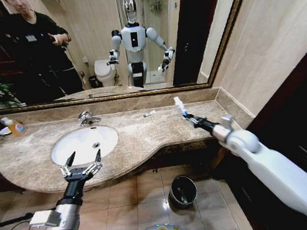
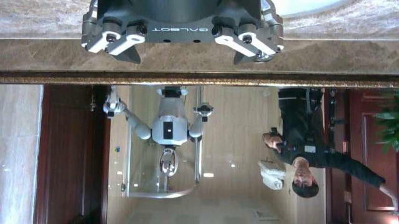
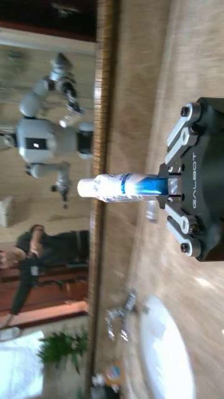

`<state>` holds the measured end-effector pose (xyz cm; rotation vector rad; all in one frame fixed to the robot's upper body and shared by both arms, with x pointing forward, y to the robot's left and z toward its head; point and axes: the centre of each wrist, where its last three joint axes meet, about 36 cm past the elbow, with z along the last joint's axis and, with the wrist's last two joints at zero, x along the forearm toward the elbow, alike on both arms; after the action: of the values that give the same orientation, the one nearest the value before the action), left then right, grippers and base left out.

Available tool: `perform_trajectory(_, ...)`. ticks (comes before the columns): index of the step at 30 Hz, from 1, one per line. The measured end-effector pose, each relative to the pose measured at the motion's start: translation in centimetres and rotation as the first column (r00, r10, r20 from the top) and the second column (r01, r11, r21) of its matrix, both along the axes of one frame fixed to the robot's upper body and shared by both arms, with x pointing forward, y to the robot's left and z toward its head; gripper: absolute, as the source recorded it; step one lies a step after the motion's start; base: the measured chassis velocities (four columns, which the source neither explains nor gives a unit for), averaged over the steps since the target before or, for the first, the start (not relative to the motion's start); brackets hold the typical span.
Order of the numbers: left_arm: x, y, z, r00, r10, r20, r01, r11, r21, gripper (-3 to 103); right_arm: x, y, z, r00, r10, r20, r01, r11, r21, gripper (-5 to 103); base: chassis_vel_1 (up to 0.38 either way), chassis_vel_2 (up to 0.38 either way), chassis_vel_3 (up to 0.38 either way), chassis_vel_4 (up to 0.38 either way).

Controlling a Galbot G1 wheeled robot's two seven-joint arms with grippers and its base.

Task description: Pick up the trash from the sink and place it in the trash bin.

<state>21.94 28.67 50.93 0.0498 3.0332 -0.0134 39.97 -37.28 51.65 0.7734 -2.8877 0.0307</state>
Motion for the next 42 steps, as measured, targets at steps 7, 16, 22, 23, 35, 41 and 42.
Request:
perform_trajectory(7,0.0,0.0,0.0,1.0,0.0,0.0,0.0,1.0,0.0,100,-8.9,-2.7,-5.9,0.995,-0.083,-0.051,0.084,0.996,0.018,15,0.0,0.0,0.0,0.0)
perform_trajectory(16,0.0,0.0,0.0,1.0,0.0,0.0,0.0,1.0,0.0,100,-15.2,-4.9,-14.9,0.979,-0.183,-0.094,0.182,0.983,-0.024,15,0.0,0.0,0.0,0.0)
perform_trajectory(22,0.0,0.0,0.0,1.0,0.0,0.0,0.0,1.0,0.0,100,-16.4,-3.0,-21.0,0.961,-0.226,-0.157,0.225,0.974,-0.027,15,0.0,0.0,0.0,0.0)
perform_trajectory(23,0.0,0.0,0.0,1.0,0.0,0.0,0.0,1.0,0.0,100,-16.3,-2.3,-21.7,0.96,-0.227,-0.163,0.227,0.974,-0.021,15,0.0,0.0,0.0,0.0)
perform_trajectory(35,0.0,0.0,0.0,1.0,0.0,0.0,0.0,1.0,0.0,100,-12.8,3.3,-27.2,0.959,-0.217,-0.181,0.204,0.975,-0.084,15,0.0,0.0,0.0,0.0)
perform_trajectory(41,0.0,0.0,0.0,1.0,0.0,0.0,0.0,1.0,0.0,100,-12.6,5.3,-30.3,0.951,-0.215,-0.223,0.194,0.974,-0.115,15,0.0,0.0,0.0,0.0)
perform_trajectory(42,0.0,0.0,0.0,1.0,0.0,0.0,0.0,1.0,0.0,100,-12.6,5.5,-31.1,0.947,-0.22,-0.234,0.196,0.973,-0.124,15,0.0,0.0,0.0,0.0)
